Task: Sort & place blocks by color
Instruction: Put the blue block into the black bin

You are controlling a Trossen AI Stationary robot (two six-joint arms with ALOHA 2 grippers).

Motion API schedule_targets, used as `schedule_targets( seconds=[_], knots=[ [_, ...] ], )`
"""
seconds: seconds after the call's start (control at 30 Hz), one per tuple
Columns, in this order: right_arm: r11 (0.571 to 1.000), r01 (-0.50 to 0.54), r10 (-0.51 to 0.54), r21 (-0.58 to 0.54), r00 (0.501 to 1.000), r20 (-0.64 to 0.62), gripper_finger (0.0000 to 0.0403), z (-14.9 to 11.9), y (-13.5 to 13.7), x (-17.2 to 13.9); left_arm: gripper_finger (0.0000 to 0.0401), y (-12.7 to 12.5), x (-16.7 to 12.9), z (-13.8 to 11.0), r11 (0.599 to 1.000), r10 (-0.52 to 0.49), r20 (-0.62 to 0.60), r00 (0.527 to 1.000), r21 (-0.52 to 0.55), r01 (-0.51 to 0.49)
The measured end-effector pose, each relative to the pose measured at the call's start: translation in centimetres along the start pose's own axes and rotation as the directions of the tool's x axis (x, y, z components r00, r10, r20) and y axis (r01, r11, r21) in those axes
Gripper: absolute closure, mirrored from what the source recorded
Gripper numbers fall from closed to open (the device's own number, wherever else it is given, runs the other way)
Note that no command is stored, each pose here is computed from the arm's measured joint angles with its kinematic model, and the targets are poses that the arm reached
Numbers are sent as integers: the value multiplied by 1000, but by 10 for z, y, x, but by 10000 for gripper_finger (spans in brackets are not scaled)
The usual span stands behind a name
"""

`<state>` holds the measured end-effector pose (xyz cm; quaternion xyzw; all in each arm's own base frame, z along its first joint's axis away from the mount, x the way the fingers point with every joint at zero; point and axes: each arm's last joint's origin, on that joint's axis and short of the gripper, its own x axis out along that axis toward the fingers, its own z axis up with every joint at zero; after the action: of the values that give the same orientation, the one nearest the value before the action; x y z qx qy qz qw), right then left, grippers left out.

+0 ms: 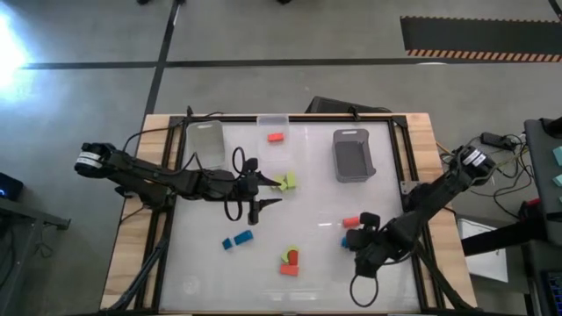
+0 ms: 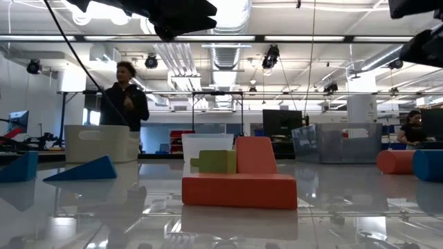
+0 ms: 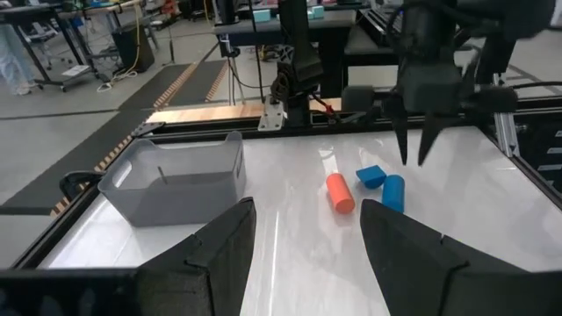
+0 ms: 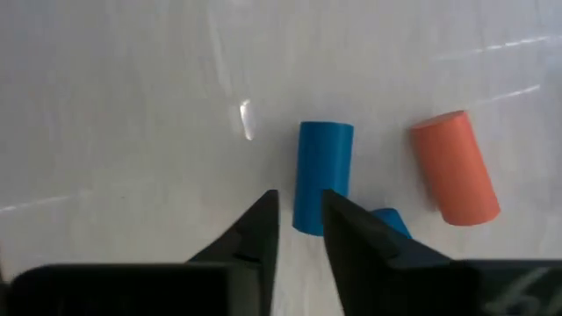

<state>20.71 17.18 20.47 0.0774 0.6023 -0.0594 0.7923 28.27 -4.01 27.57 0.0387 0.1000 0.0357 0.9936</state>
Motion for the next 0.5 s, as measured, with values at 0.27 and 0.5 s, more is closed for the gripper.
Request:
schedule_targets(
  seconds=[0.27,0.5],
  knots=[
    [994,73,-78,-76,995,-60,220,0,5,27,210,0,0,-1,1000,0,-2,1000,3,0],
    [990,121,-127,-68,987,-97,194,4,5,49,210,0,0,-1,1000,0,-3,1000,3,0]
  ],
)
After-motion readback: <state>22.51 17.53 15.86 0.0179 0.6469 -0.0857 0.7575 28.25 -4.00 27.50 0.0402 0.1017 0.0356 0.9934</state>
